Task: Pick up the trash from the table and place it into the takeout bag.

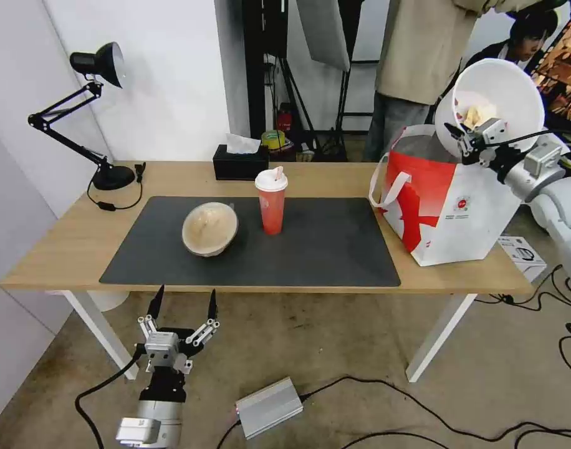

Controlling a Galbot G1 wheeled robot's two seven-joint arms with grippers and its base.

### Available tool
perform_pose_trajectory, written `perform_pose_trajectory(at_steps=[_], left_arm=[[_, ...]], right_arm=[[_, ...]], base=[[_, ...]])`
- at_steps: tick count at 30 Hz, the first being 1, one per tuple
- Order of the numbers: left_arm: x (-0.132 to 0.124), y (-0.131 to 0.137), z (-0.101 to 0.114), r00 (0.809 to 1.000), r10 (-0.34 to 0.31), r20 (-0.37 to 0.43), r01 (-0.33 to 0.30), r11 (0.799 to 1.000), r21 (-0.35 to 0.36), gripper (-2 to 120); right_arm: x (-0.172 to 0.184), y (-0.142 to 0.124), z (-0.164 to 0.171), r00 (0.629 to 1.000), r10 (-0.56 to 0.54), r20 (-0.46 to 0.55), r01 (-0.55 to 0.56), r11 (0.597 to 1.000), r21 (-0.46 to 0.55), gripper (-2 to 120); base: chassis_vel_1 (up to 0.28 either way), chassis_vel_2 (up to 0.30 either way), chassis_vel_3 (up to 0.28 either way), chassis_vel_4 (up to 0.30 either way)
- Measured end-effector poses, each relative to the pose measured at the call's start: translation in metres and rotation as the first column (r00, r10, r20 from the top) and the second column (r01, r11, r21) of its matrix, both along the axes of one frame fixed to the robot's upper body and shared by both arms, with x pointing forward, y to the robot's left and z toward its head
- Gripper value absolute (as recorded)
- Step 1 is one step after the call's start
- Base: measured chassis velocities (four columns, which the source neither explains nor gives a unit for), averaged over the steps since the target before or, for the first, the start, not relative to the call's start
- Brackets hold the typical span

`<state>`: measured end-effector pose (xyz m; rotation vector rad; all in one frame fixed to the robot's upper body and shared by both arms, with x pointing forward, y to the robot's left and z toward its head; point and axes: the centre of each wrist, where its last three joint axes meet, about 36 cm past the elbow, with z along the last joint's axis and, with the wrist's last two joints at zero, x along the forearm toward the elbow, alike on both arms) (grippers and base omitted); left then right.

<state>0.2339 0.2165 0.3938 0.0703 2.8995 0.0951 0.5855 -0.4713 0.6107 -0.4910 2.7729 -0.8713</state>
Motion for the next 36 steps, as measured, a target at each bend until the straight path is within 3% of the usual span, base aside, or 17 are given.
perform_pose_trajectory(at_steps=[17,36], left_arm=[[0.003,0.0,-0.007,1.0,-0.011,-0.012,0.011,1.0,0.004,100],[0.003,0.002,-0.011,1.0,-0.007,-0.017,0.007,1.0,0.004,100]], right_arm=[[0.009,-0.005,-0.008,1.0,-0.015,-0.004,0.015,1.0,0.001,0],[0.02,-0.003,0.012,0.999,-0.021,0.036,0.021,1.0,0.012,0]], base=[[0.0,0.0,0.0,0.0],[0.0,0.0,0.0,0.0]])
